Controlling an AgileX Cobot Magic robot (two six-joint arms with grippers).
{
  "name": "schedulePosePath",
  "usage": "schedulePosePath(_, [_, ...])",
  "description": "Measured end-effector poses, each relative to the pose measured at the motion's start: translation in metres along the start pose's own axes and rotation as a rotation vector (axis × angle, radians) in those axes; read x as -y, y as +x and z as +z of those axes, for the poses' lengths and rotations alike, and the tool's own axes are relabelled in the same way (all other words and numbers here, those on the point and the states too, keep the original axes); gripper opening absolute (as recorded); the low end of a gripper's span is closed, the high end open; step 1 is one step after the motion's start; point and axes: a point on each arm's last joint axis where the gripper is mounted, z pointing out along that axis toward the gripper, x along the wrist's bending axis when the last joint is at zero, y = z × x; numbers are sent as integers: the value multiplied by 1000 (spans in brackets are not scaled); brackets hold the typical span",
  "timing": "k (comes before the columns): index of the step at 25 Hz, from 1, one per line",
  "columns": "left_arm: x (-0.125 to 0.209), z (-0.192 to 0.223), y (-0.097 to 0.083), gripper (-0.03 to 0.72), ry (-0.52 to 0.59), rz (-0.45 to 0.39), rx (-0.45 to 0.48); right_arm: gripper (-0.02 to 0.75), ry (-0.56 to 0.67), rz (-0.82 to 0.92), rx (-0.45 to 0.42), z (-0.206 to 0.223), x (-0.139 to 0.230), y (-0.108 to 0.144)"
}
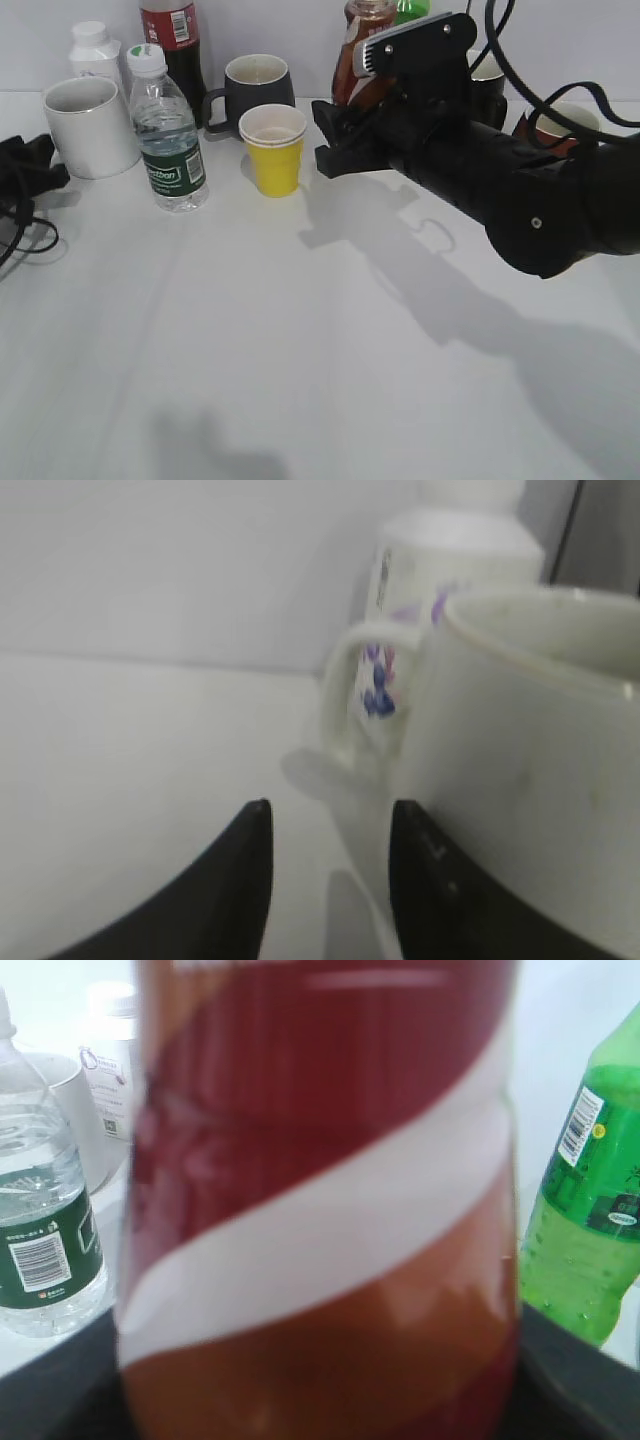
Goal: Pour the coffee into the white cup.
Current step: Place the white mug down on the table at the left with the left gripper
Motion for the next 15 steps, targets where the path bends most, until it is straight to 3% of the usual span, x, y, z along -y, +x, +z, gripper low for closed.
schedulePosePath(9, [-25, -37, -8, 305, -6, 2, 2, 528, 1, 4, 4, 0, 0, 0])
schedulePosePath(15, [-58, -73, -22, 305, -64, 15, 34, 528, 11, 56, 56, 0, 1, -6])
